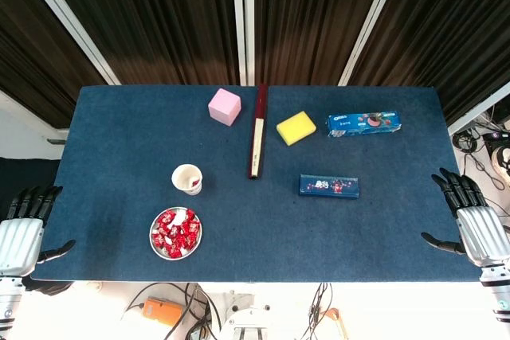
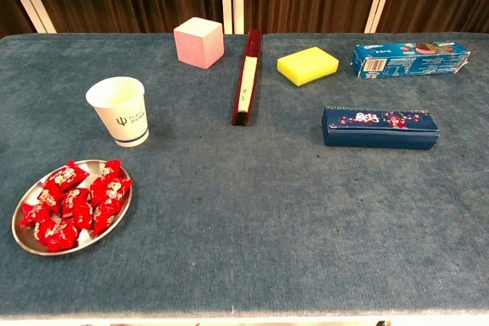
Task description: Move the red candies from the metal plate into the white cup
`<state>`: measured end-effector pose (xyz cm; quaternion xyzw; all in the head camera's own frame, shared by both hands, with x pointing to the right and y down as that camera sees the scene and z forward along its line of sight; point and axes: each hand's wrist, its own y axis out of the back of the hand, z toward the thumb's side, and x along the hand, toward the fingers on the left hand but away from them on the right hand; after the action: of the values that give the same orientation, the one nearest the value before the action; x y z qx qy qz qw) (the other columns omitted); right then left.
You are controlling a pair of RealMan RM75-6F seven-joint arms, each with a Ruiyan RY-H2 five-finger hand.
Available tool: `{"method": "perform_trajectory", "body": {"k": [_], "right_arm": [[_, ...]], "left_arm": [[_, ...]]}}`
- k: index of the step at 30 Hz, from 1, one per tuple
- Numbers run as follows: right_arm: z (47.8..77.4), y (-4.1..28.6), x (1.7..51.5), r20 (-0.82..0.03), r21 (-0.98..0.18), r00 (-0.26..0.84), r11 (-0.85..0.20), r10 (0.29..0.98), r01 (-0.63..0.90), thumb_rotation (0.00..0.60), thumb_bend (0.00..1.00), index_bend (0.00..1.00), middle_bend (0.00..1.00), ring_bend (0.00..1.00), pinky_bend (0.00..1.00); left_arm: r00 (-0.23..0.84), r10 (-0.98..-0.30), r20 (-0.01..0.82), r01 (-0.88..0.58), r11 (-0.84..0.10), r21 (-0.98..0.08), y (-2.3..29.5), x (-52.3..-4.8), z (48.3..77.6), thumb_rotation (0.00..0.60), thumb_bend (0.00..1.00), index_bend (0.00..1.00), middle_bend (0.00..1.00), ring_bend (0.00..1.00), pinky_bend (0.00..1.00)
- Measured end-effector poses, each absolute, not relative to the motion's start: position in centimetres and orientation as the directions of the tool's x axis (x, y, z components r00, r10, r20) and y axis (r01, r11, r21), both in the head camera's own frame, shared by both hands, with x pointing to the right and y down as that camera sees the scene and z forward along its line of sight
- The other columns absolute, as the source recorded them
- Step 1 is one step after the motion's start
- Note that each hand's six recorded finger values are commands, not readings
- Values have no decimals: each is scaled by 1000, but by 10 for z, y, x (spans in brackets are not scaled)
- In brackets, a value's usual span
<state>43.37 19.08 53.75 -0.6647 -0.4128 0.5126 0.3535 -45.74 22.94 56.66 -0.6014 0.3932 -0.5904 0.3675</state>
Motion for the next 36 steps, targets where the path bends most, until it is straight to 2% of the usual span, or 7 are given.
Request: {"method": "perform_trajectory", "body": {"k": [5,9,12,17,21,25,36], "right_arm": [[524,183,431,-357,-908,150,-380,922,175,600,207,0,26,0,62],[515,179,427,-337,-917,159,-361,928,168,600,207,0,26,0,62],[513,177,425,-335,-916,162,-361,928,176,600,208,0,27,0,62],[516,177,423,-348,-910,166,-376,922,178,600,209,0,27,0,62],[516,177,423,-350,-910,162,-375,923,174,600,208,0,26,0,61],[516,178,422,-355,-909,158,-379,921,171,600,208,0,26,0,62],[521,177,422,-368,-905,152,-391,917,169,600,207,0,26,0,62]], "left_arm": [[37,-904,427,-48,-428,-903,230,-447,570,600,25,194,189,100,41],[144,-898,417,-61,-428,-902,229,-425,573,600,31,259,329,255,311],[256,-873,414,-62,-443,-895,229,-402,581,600,68,318,486,418,492],[426,-788,444,-26,-502,-865,234,-362,605,600,116,353,740,661,706],[514,-710,482,21,-551,-834,243,-333,628,600,135,368,847,770,744],[562,-655,505,57,-578,-814,250,-311,646,600,152,369,881,807,751],[558,-651,514,80,-574,-815,250,-300,664,600,197,413,894,821,754]]}}
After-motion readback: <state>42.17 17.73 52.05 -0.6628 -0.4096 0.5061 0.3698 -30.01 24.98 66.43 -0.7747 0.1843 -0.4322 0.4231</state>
